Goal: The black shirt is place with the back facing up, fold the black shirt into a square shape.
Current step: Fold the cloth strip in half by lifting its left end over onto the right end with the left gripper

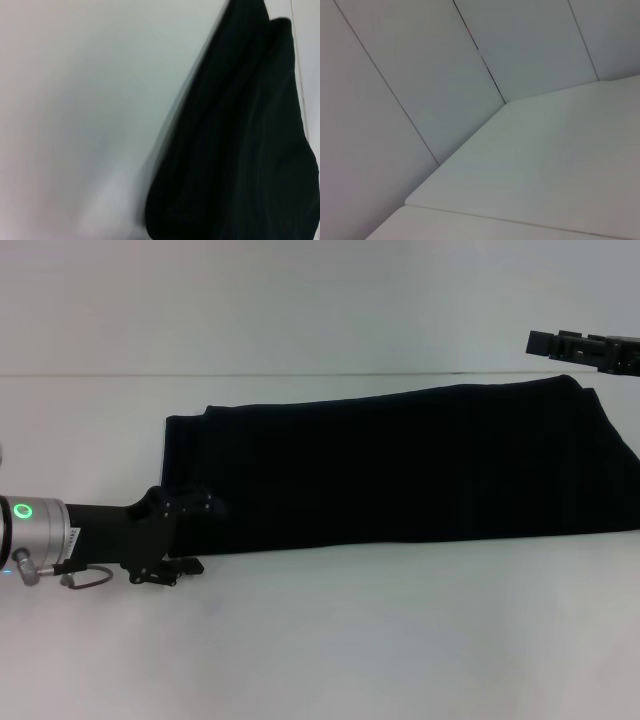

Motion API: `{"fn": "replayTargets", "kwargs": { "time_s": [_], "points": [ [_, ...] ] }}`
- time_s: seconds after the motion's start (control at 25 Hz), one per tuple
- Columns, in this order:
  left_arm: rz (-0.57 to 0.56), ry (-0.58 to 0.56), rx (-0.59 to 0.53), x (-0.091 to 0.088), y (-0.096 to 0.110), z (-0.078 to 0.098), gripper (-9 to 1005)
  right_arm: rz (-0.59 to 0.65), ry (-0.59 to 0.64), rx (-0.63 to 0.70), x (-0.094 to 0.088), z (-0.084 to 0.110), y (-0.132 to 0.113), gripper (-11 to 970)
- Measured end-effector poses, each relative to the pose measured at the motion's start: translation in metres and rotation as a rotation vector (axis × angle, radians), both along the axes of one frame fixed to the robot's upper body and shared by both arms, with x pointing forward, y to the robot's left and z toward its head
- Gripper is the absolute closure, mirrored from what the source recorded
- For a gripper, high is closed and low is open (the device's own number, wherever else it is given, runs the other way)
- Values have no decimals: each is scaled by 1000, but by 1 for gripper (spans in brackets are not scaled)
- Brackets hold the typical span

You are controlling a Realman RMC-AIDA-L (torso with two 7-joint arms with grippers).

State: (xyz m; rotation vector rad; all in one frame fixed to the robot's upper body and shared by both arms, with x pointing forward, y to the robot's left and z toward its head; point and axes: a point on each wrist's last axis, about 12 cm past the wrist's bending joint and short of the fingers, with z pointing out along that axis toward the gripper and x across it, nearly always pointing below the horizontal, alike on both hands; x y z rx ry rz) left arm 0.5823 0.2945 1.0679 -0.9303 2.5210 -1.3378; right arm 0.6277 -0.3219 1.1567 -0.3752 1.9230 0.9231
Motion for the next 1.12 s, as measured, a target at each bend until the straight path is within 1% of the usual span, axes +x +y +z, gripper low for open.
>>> {"fn": "replayTargets", "kwargs": {
  "time_s": [1.12],
  "points": [
    [18,-18,63,3,2,-5,105,-8,-3,4,0,1,-2,158]
  ]
}}
